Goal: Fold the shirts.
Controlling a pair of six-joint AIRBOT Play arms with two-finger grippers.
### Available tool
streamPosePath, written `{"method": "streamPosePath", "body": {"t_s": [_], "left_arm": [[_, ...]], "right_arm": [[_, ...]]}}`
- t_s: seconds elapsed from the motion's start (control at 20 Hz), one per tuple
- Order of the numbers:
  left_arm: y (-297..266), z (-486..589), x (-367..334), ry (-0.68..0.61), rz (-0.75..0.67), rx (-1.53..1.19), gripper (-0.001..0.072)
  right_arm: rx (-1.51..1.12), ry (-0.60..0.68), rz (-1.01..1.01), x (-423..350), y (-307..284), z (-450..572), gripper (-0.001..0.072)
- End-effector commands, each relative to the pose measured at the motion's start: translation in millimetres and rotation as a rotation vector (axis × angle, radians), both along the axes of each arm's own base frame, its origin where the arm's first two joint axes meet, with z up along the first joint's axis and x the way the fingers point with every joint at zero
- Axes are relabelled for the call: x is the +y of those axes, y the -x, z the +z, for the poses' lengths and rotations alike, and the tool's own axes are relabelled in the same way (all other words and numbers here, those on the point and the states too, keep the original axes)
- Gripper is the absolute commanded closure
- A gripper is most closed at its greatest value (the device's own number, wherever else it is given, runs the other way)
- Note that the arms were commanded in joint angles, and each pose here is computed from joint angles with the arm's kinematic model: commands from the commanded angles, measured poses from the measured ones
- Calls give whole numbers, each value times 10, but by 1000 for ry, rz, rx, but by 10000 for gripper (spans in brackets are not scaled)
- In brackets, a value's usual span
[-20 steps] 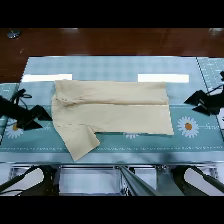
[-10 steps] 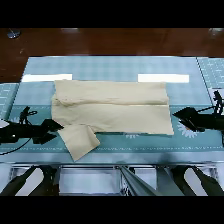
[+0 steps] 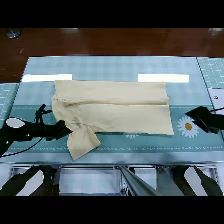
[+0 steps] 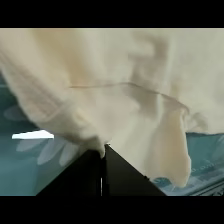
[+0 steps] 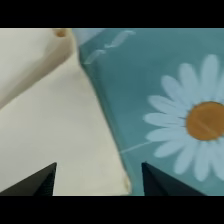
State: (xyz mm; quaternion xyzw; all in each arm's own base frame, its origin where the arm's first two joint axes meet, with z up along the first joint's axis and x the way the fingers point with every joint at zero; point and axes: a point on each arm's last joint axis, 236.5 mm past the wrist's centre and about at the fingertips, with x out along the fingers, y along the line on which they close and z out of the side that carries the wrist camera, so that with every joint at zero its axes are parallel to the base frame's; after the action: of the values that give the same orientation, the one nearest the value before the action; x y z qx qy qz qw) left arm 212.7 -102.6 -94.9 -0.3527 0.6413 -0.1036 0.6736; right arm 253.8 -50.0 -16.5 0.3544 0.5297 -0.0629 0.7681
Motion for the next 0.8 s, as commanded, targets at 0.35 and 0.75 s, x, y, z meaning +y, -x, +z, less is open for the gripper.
{"method": "streamPosePath", "body": {"t_s": [0.35,0.75], "left_arm": [[-174,194,-33,1,-62,-93,687],[-267,249,-68,30,-20,-113,686]], "right_arm": [[388,-90,211,499,690,-705,93],[260,-308,109,849,82,-878,93]]}}
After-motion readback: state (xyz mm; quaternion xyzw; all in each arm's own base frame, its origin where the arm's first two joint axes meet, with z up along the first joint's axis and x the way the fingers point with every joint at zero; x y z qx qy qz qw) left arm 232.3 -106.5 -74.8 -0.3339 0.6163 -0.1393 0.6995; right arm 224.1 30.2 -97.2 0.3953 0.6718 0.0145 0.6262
